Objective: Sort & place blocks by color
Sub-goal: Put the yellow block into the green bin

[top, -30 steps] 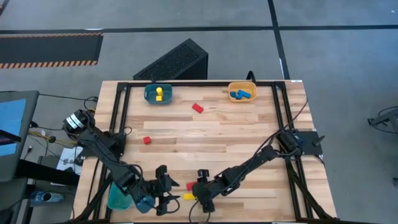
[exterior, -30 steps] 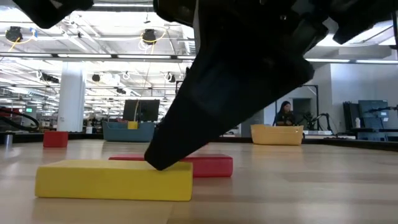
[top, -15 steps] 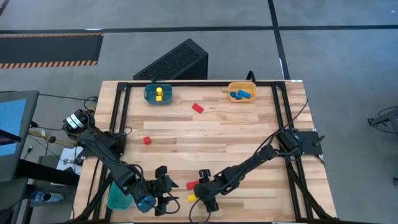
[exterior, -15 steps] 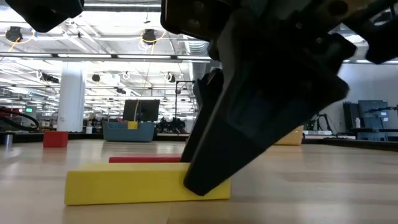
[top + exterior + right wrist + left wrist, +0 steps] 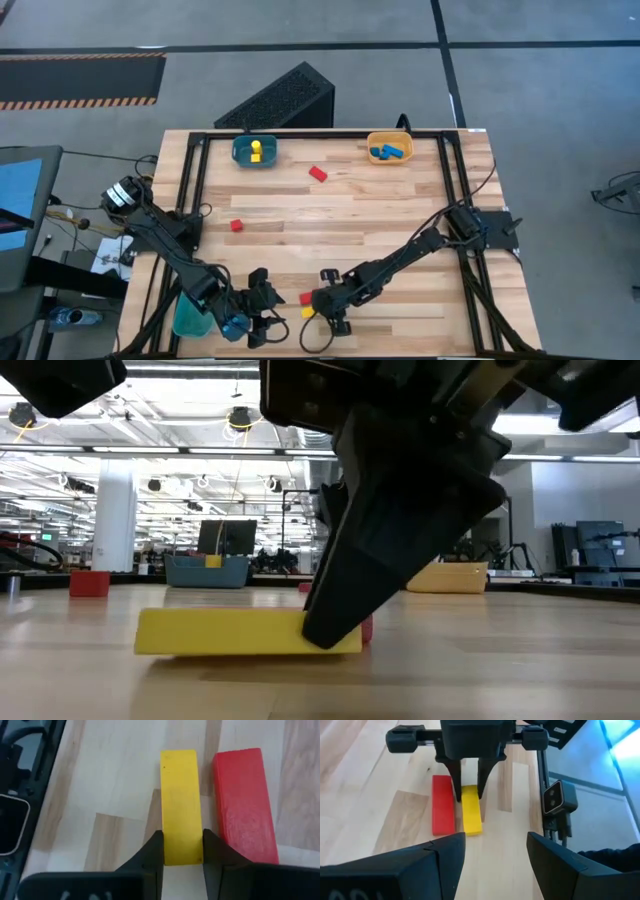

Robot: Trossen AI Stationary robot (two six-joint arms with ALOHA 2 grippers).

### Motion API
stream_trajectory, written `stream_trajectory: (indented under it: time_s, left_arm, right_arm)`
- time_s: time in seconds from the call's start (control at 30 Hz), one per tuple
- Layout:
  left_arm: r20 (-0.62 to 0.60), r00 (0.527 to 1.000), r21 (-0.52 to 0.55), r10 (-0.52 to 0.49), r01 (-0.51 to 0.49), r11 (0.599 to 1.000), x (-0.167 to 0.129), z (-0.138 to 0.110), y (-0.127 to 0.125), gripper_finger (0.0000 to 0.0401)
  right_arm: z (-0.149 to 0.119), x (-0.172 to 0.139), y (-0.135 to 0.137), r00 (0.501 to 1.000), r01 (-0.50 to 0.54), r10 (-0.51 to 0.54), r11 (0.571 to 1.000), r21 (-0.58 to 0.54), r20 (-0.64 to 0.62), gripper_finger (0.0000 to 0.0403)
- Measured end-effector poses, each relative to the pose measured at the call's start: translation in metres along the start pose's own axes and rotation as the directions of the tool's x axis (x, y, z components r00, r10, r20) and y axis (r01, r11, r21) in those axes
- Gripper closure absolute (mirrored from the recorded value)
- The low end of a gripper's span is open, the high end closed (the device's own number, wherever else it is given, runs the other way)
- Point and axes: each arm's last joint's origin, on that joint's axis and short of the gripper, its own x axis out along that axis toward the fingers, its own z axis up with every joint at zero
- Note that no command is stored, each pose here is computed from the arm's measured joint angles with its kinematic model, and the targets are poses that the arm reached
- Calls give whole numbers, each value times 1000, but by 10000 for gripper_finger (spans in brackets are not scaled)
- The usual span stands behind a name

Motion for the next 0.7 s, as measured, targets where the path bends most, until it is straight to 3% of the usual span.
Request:
stream_trajectory:
  time_s: [0.2, 0.3, 0.47, 0.57, 0.7]
  left_arm:
    - [13, 1000, -56, -8, 9, 998, 2, 5, 2, 205]
    - [25, 1000, -54, 2, -1, 999, 6, 11, 6, 205]
    - [78, 996, 22, 32, -34, 999, 10, 38, 15, 205]
    - [105, 993, 96, 54, -64, 993, 10, 59, 22, 205]
    - [116, 987, 157, 113, -131, 979, -5, 84, 41, 205]
  right_arm:
    - [13, -39, 5, 998, -23, 22, 999, 23, 60, 293]
    - [20, -69, 3, 994, 38, -38, 999, 3, 100, 290]
    - [19, -98, -18, 983, 180, -178, 983, -28, 54, 302]
    - [8, -108, -40, 968, 245, -244, 970, -1, 48, 300]
    - [-33, -101, -74, 962, 264, -271, 955, 134, 39, 294]
